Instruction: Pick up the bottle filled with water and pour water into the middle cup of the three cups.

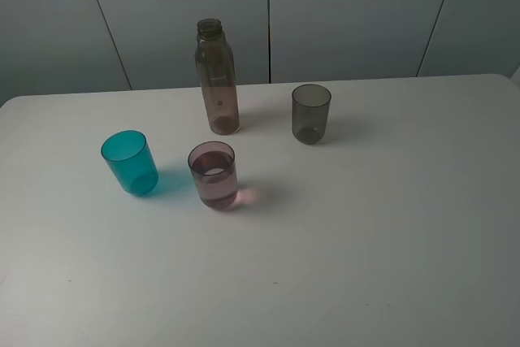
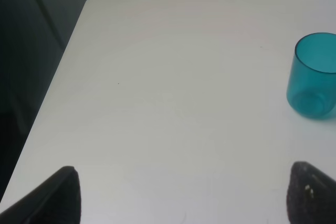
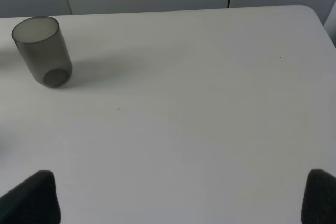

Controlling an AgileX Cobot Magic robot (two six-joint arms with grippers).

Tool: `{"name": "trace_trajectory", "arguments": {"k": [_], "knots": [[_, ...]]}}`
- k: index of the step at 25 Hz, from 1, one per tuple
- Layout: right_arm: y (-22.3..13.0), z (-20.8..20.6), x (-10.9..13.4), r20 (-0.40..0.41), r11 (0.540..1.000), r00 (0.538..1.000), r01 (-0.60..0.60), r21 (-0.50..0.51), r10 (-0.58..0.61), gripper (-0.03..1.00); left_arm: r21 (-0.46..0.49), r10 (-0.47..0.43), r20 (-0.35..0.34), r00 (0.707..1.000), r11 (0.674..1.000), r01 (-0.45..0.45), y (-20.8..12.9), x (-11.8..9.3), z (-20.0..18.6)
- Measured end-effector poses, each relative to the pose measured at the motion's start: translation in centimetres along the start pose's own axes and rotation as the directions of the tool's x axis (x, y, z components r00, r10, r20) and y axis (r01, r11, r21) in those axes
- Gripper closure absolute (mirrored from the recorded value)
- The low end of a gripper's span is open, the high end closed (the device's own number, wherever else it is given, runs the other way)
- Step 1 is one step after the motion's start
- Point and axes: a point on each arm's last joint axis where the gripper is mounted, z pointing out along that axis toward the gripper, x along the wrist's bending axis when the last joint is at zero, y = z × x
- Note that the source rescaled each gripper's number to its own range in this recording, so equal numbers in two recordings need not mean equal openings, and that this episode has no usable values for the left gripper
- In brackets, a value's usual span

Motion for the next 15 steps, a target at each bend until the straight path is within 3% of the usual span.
{"name": "trace_trajectory", "arguments": {"k": [10, 15], "knots": [[0.00, 0.00, 0.01, -0.001, 1.000, 1.000, 0.013, 0.000, -0.013, -0.03, 0.000, 0.000, 0.000, 1.000, 1.000, 0.000, 0.00, 0.00, 0.00], [0.00, -0.01, 0.40, -0.044, 0.999, 0.998, 0.038, -0.002, -0.038, -0.03, 0.000, 0.000, 0.000, 1.000, 1.000, 0.000, 0.00, 0.00, 0.00]]}}
